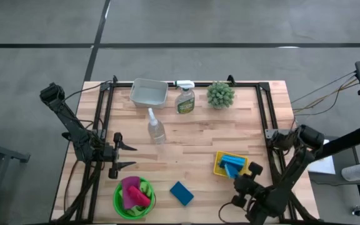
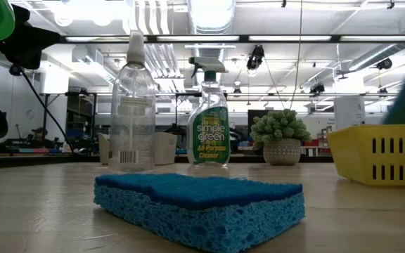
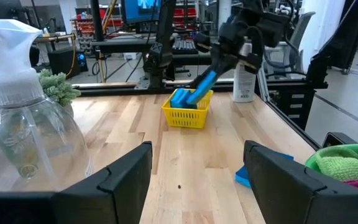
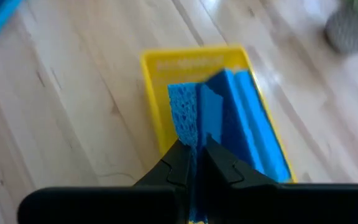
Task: Pick & Place Kitchen Items
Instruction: Put the blue sponge into the yellow bin
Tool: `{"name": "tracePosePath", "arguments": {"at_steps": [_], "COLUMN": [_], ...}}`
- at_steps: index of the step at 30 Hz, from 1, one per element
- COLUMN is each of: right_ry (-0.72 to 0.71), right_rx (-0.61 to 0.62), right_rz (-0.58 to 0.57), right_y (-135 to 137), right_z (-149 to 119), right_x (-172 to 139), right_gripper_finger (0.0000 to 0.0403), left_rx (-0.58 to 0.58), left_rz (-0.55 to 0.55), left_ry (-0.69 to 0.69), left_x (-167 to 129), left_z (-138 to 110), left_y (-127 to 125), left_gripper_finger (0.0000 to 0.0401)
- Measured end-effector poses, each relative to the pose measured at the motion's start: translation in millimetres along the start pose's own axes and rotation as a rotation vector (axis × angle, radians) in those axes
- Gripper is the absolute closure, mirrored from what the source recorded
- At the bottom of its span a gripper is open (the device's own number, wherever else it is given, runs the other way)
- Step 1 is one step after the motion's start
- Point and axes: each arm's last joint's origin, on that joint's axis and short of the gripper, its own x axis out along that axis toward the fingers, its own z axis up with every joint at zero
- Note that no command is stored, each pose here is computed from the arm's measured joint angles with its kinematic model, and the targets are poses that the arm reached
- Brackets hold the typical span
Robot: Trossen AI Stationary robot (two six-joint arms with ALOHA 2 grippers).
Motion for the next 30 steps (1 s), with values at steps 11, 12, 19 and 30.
{"name": "tracePosePath", "arguments": {"at_steps": [11, 12, 19, 30], "right_ry": [0.217, 0.226, 0.256, 0.341], "right_rx": [0.090, 0.092, 0.080, -0.042], "right_rz": [0.078, 0.085, 0.121, 0.282], "right_y": [-44.3, -47.9, -65.4, -66.6], "right_z": [4.0, 6.2, 24.3, 51.9], "right_x": [-5.0, -5.2, -2.5, 11.0], "right_gripper_finger": [0.0385, 0.0385, 0.0385, 0.0385], "left_rx": [0.000, 0.000, 0.000, 0.000], "left_rz": [-0.003, -0.003, -0.004, -0.007], "left_ry": [0.000, 0.000, 0.000, 0.001], "left_x": [0.0, 0.0, 0.0, 0.0], "left_z": [0.0, 0.0, 0.0, 0.0], "left_y": [-0.1, -0.1, -0.1, -0.2], "left_gripper_finger": [0.0147, 0.0147, 0.0147, 0.0147]}}
